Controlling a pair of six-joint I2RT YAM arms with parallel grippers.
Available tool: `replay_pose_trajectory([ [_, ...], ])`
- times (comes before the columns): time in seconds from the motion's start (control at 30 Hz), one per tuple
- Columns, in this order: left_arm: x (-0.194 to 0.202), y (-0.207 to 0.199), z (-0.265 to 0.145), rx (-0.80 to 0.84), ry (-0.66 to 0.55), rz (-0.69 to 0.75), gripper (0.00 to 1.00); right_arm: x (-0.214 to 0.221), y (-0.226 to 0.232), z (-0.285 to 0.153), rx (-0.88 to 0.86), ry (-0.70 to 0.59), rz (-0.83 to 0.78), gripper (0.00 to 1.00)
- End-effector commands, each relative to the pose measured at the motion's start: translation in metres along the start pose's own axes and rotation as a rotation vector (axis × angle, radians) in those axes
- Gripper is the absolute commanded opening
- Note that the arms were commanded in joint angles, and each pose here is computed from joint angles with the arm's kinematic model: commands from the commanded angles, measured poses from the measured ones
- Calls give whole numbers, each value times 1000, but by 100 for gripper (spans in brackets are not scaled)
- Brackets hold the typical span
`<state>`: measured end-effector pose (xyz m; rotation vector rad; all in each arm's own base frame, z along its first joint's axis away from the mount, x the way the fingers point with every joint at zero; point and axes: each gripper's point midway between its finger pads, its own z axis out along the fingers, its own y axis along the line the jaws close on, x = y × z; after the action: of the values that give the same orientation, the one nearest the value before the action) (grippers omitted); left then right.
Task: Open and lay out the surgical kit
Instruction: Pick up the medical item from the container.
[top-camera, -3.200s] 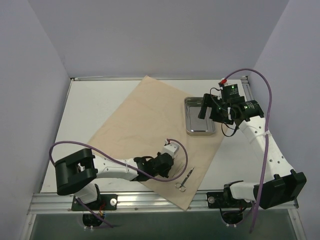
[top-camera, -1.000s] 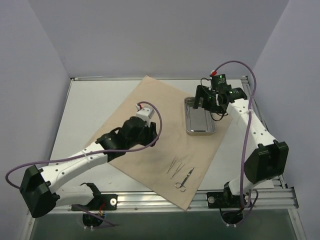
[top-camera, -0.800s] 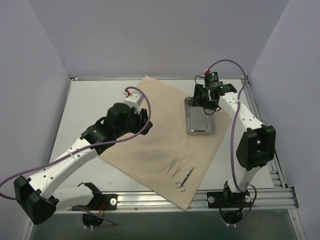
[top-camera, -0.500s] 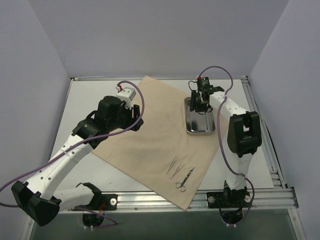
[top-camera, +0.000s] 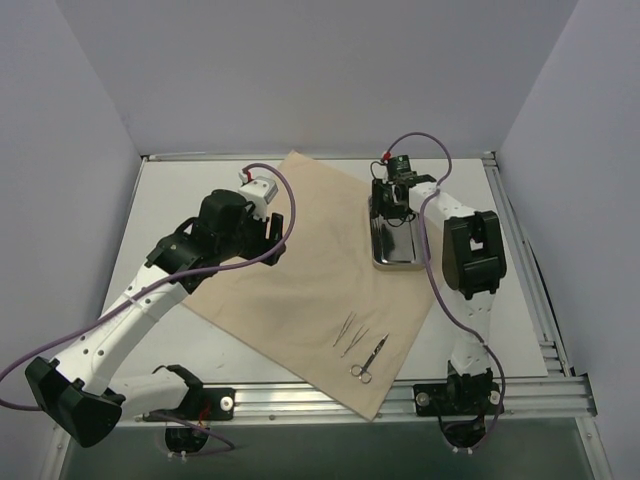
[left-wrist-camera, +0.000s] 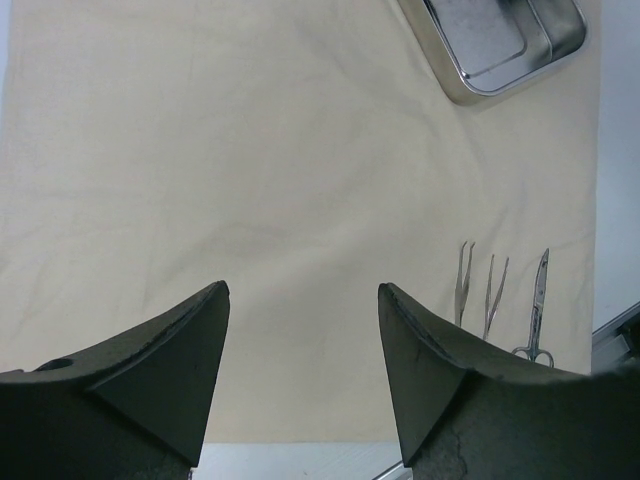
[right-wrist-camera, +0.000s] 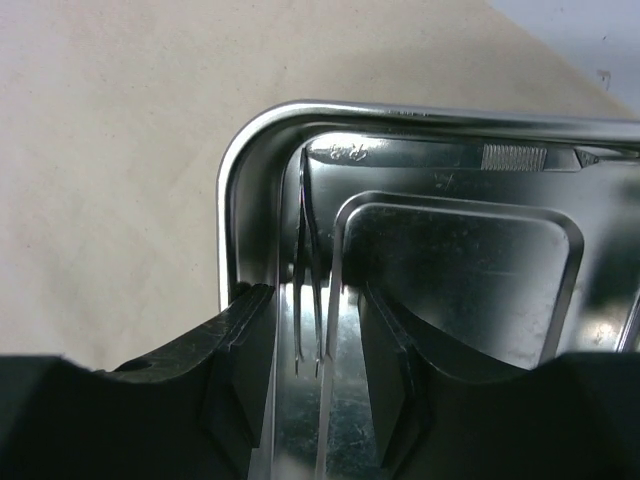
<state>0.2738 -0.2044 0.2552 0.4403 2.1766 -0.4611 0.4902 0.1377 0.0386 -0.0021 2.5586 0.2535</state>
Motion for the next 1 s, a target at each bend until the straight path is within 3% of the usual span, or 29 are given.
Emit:
replay_pose_trajectory([
  [0.0, -9, 3, -4, -11, -19, 9, 70, -16, 6, 2, -20, -38, -41, 39],
  [0.27, -8, 5, -1, -10, -14, -12, 70, -1, 2, 18, -17, 24, -73, 35],
  [0.67, -6, 6, 0, 14, -14, -55, 71, 25, -22, 21, 156, 123, -117, 25],
  [0.97, -9, 4, -1, 31, -9, -78, 71, 21, -29, 1, 214, 112, -127, 1],
])
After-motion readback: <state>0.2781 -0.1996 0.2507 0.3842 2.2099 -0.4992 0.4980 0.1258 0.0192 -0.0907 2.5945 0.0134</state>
